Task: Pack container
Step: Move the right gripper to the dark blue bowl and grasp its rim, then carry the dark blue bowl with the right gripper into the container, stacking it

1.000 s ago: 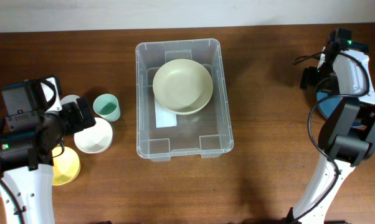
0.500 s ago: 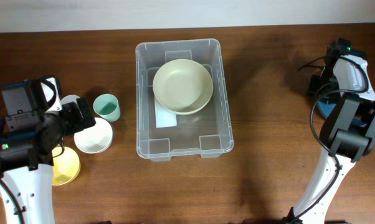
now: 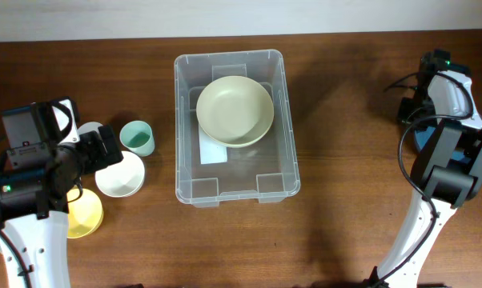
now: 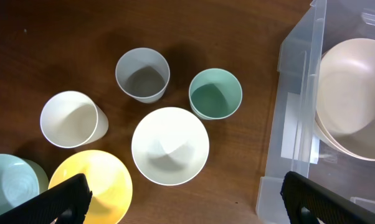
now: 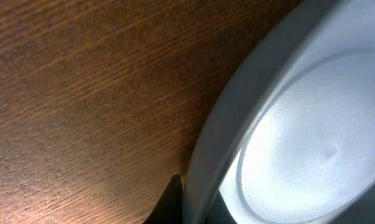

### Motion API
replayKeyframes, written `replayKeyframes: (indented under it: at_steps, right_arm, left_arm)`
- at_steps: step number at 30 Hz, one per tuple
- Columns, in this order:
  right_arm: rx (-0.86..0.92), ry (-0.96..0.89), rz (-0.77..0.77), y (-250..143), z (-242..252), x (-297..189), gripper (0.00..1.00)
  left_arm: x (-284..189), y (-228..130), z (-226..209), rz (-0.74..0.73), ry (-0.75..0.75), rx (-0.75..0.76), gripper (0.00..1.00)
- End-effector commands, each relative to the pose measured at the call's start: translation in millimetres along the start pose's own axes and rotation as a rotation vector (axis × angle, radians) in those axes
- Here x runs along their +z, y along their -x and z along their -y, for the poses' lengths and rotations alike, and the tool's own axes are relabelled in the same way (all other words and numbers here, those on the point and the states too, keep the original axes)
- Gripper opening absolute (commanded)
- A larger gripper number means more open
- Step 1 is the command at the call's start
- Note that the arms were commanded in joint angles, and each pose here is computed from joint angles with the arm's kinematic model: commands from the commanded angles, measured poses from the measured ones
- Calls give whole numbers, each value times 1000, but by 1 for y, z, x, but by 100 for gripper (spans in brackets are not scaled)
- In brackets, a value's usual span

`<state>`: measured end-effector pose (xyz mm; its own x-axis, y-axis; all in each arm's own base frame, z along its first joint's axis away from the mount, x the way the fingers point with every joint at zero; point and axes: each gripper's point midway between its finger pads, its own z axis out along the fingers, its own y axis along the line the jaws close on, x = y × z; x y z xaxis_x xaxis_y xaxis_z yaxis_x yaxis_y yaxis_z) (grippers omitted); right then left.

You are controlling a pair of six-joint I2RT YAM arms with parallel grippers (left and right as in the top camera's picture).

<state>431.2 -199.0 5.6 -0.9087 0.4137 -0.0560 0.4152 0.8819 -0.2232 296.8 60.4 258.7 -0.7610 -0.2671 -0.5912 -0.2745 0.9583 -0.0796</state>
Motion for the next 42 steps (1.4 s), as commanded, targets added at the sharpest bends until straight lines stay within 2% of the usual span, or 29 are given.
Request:
replayKeyframes:
  at_steps: [1, 6, 10, 12, 14, 18, 23, 29, 38, 42]
  right_arm:
    - [10, 100, 14, 0, -17, -19, 4]
    - [-32, 219, 173, 20, -44, -102, 4]
    - [-188, 304, 359, 20, -79, -196, 4]
    - [-354, 364, 476, 1, -115, -256, 4]
    - [-506, 414, 556, -23, -148, -297, 4]
    - [-855, 463, 644, -85, -213, -343, 4]
    - [-1279, 478, 647, -175, -292, -354, 4]
    - [-1554, 486, 615, -241, -345, -343, 4]
    - [-1782, 486, 442, -265, -382, -275, 4]
    - [-1789, 480, 421, -263, -387, -264, 4]
  left_arm:
    - [-4, 6, 2, 17, -11, 7, 100]
    - [-4, 6, 2, 17, -11, 7, 100]
    - [-4, 6, 2, 17, -11, 7, 100]
    - [-4, 5, 2, 17, -11, 7, 100]
    - [-4, 5, 2, 16, -11, 7, 100]
    - [-4, 5, 2, 16, -11, 7, 100]
    - [-4, 5, 2, 14, -11, 6, 100]
    - [-4, 4, 1, 10, -10, 6, 100]
    - [-4, 4, 1, 10, -10, 6, 100]
    - [-4, 4, 1, 10, -10, 6, 100]
